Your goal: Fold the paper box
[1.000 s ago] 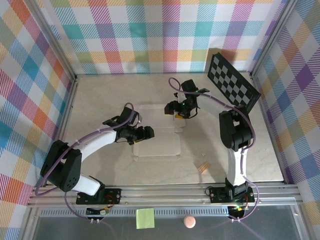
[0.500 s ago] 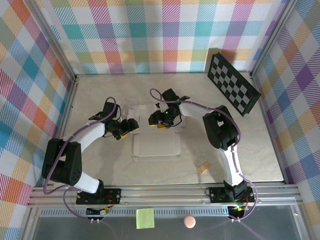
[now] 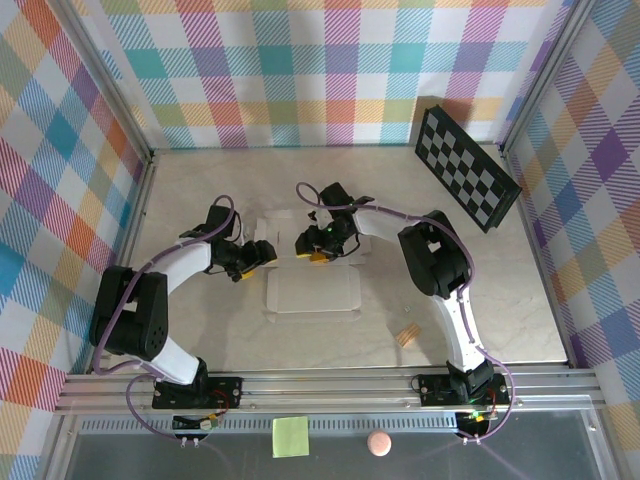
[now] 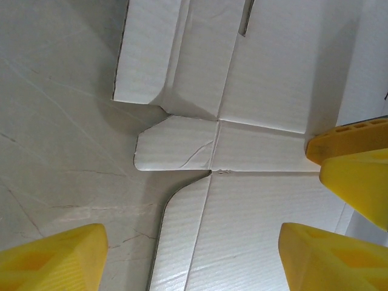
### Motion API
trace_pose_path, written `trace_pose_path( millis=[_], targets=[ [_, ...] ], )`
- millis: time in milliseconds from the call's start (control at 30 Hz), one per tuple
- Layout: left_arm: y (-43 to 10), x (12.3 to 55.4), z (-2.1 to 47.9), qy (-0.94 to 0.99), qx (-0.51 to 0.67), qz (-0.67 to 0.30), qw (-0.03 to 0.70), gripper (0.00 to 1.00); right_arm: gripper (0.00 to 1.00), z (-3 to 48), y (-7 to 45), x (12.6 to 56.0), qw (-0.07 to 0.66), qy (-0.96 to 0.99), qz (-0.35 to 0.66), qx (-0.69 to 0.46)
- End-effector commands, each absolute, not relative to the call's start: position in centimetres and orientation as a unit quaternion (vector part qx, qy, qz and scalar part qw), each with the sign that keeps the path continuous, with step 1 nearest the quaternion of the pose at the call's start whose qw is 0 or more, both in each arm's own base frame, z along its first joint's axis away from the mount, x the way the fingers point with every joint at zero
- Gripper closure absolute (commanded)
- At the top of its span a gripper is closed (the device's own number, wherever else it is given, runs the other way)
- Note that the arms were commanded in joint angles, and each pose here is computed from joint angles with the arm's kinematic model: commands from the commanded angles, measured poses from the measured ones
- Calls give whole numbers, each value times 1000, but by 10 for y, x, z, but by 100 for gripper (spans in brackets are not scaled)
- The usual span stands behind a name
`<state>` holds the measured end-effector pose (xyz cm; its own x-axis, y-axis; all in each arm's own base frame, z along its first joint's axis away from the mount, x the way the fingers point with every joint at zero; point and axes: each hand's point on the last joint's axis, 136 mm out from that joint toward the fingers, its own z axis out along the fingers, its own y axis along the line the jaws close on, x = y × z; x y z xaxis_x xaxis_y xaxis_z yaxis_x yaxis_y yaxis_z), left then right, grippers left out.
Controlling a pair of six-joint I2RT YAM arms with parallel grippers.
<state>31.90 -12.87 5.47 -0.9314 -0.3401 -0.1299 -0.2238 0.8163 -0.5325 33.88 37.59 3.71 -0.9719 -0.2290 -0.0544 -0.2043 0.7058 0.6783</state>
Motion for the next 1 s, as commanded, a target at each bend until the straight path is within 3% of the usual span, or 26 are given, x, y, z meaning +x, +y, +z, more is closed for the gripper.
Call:
trace_pose_path(
  millis=[0, 333, 833, 967],
  targets=[
    [-129, 319, 49, 946, -145, -270, 102, 26, 47, 16, 363, 328, 32, -935, -332, 117],
    [-135, 323, 43, 947, -134, -278, 87, 28, 47, 16, 350, 309, 34, -935, -331, 121],
    [-149, 336, 40, 942, -131, -298, 81, 38, 47, 18, 351, 311, 30, -935, -333, 122],
    [-155, 339, 45, 937, -129, -314, 85, 44, 47, 18, 352, 312, 29, -935, -333, 120]
  ],
)
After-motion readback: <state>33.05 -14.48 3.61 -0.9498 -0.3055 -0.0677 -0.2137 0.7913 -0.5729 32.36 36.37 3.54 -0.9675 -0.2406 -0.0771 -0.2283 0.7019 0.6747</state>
